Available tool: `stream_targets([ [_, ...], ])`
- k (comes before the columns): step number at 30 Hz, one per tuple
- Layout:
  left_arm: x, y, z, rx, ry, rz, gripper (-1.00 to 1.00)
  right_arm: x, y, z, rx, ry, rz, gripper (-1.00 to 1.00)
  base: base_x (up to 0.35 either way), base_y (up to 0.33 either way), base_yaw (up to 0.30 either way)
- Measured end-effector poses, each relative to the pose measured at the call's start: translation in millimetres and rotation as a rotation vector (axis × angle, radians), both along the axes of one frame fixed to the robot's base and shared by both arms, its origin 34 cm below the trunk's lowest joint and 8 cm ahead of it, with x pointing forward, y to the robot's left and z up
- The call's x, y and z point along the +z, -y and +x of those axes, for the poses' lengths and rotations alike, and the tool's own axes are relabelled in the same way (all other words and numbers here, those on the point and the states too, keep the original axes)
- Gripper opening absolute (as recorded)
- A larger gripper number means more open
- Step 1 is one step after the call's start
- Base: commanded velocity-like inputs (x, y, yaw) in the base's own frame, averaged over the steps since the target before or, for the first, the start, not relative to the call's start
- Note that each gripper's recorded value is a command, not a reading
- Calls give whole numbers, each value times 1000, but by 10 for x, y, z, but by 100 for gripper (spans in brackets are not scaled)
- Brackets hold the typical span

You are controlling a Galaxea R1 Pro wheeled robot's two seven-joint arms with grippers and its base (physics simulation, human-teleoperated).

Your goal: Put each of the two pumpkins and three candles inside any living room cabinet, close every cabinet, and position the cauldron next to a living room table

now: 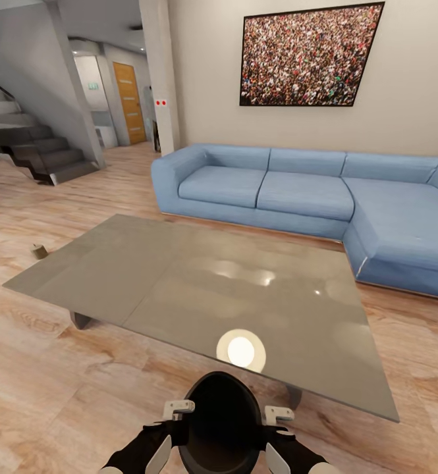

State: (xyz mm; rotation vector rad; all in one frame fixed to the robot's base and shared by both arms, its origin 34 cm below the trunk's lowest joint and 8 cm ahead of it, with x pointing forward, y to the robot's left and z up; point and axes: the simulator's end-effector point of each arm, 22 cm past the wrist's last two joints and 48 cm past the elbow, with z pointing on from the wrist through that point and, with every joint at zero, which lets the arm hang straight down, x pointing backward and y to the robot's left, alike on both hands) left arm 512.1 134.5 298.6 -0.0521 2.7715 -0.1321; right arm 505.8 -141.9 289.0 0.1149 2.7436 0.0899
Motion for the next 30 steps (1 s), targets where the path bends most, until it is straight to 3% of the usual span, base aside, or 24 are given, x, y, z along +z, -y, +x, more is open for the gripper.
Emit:
stream_targets([
  [30,-392,0,-87,-1,1,0,-100,-393,0,-90,-1,1,0,-100,0,0,0],
])
